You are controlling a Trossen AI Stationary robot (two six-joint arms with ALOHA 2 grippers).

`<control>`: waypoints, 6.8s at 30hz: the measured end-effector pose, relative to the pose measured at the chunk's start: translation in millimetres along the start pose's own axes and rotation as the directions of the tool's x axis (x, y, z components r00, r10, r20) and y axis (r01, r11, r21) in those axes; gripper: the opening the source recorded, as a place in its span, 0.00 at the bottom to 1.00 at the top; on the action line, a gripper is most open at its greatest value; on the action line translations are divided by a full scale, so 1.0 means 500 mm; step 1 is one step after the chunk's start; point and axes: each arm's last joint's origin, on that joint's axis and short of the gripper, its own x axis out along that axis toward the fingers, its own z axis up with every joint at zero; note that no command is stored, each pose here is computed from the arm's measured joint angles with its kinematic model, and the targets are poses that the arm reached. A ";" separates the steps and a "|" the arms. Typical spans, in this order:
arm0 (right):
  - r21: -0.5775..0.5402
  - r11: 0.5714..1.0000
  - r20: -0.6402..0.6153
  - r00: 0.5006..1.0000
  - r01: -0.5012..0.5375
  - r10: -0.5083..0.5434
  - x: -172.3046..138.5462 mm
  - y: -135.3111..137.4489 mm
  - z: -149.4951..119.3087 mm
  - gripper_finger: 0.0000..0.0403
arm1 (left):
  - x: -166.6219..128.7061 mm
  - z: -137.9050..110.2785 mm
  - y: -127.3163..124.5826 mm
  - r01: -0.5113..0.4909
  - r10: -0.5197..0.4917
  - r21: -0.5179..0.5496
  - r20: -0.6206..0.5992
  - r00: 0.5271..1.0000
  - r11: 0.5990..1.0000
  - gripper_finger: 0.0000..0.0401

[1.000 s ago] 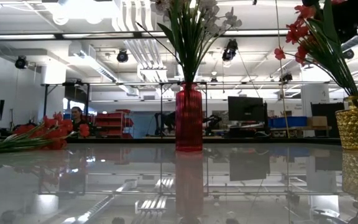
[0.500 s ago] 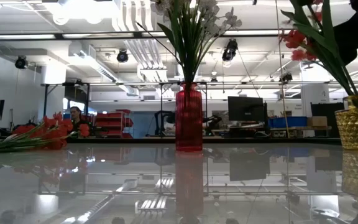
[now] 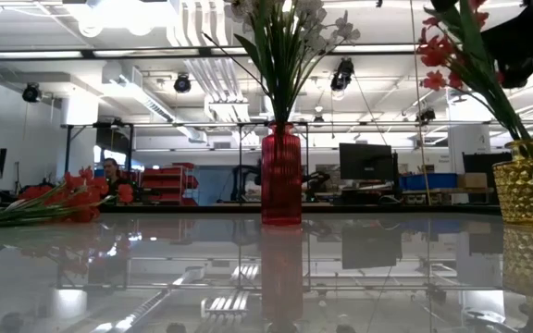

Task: Sort flowers into vase by color
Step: Put the black flower into the yellow vase, then put the red flowers into the yellow vase

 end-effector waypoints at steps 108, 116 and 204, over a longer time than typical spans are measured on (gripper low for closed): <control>0.596 0.791 -0.701 0.391 -0.139 0.596 -0.047 0.054 0.185 0.30 | 0.032 -0.513 0.364 -0.966 0.386 -0.002 -0.917 0.105 0.258 0.47; 0.581 0.806 -0.758 0.285 -0.113 0.587 -0.014 0.105 0.171 0.30 | 0.012 -0.572 0.397 -0.989 0.404 0.008 -0.913 0.052 0.145 0.46; -0.022 0.999 -0.044 0.998 0.048 -0.049 0.357 0.700 0.252 0.59 | -0.077 -0.201 -0.220 0.100 -0.191 0.469 0.150 0.970 0.877 0.00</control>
